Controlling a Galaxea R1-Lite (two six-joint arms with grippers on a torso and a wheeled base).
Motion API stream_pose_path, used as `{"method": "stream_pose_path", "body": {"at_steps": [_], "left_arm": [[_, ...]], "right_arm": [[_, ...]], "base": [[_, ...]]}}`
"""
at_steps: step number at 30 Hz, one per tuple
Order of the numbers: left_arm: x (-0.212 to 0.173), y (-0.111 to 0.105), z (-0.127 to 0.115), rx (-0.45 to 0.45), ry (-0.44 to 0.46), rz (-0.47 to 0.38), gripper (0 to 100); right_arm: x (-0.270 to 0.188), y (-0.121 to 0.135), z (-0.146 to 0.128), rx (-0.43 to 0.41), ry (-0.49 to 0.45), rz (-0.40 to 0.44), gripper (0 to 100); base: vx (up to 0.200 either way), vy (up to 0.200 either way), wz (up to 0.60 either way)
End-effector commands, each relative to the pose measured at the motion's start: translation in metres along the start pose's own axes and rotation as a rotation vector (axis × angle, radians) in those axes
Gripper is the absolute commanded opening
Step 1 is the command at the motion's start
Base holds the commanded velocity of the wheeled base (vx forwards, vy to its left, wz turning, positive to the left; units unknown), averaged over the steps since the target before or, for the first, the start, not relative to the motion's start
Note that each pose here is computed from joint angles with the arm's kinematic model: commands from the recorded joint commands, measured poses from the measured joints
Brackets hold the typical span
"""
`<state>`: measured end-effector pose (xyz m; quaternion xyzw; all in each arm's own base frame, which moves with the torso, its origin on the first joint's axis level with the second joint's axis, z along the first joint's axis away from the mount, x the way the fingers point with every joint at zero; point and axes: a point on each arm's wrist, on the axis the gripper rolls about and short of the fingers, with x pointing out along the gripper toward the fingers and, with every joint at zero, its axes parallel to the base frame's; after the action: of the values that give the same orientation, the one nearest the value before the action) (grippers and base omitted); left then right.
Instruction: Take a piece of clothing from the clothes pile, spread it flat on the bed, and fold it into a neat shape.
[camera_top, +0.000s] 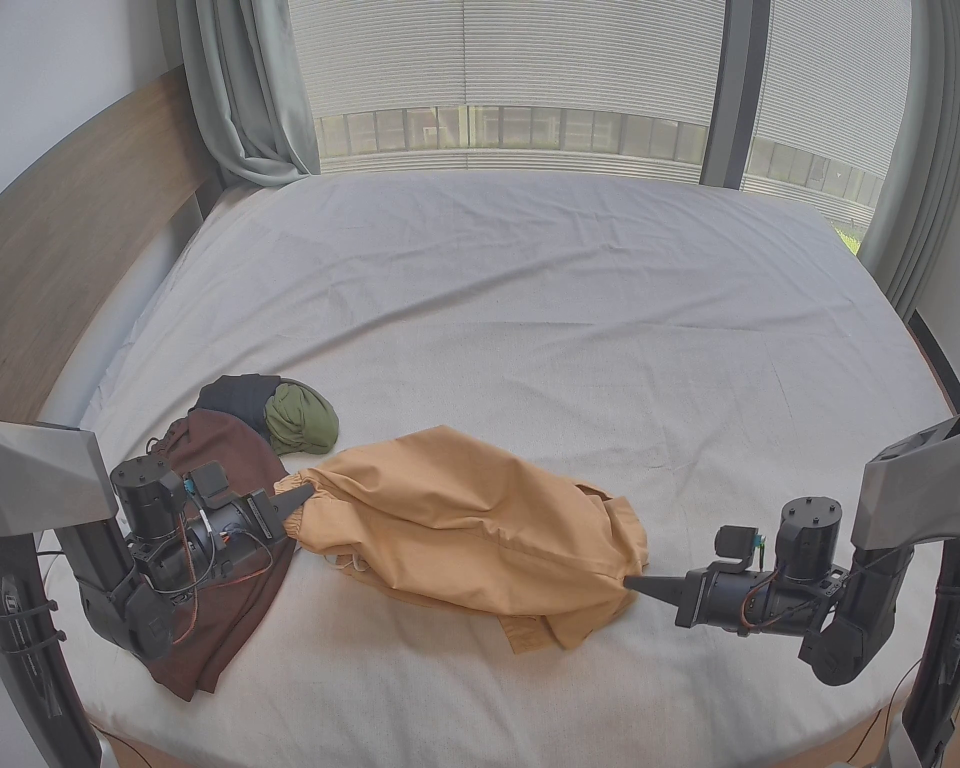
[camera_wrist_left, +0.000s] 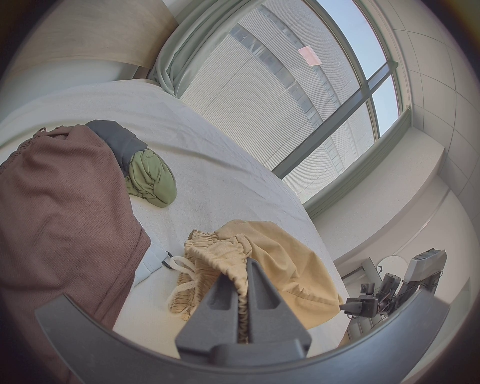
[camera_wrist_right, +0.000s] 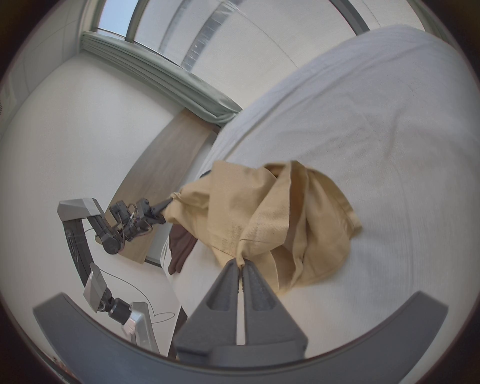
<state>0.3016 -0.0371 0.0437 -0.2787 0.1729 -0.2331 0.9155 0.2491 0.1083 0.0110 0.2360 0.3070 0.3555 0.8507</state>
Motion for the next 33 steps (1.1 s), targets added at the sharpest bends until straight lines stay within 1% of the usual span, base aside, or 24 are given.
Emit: {"method": "stream_pose_path", "body": {"at_steps": [1, 12, 17, 20, 23, 29, 31, 33], "left_arm": [[0.0, 0.001, 0.001, 0.0, -0.004, 0.001, 0], [0.0, 0.0, 0.001, 0.001, -0.003, 0.0, 0], [-0.001, 0.0, 0.002, 0.002, -0.008, -0.001, 0], [0.0, 0.0, 0.004, 0.006, -0.017, -0.003, 0], [0.0, 0.003, 0.008, 0.009, -0.032, 0.002, 0], [0.002, 0.003, 0.01, 0.01, -0.046, 0.011, 0], [0.002, 0.003, 0.01, 0.011, -0.047, 0.013, 0], [0.002, 0.003, 0.009, 0.01, -0.046, 0.013, 0]], "right_arm": [[0.004, -0.006, -0.009, 0.02, 0.037, -0.013, 100], [0.005, -0.015, 0.0, 0.021, -0.003, -0.025, 100], [0.02, -0.029, 0.01, 0.02, -0.045, -0.028, 100], [0.027, -0.035, 0.007, 0.026, -0.035, -0.03, 100], [0.031, -0.036, 0.01, 0.017, -0.047, -0.022, 100], [0.034, -0.024, 0.014, 0.004, -0.056, 0.014, 100], [0.032, -0.009, 0.019, -0.019, -0.066, 0.048, 100], [0.029, 0.002, 0.02, -0.022, -0.068, 0.071, 100]], "base": [[0.0, 0.0, 0.0], [0.0, 0.0, 0.0], [0.0, 0.0, 0.0], [0.0, 0.0, 0.0], [0.0, 0.0, 0.0], [0.0, 0.0, 0.0], [0.0, 0.0, 0.0], [0.0, 0.0, 0.0]]}}
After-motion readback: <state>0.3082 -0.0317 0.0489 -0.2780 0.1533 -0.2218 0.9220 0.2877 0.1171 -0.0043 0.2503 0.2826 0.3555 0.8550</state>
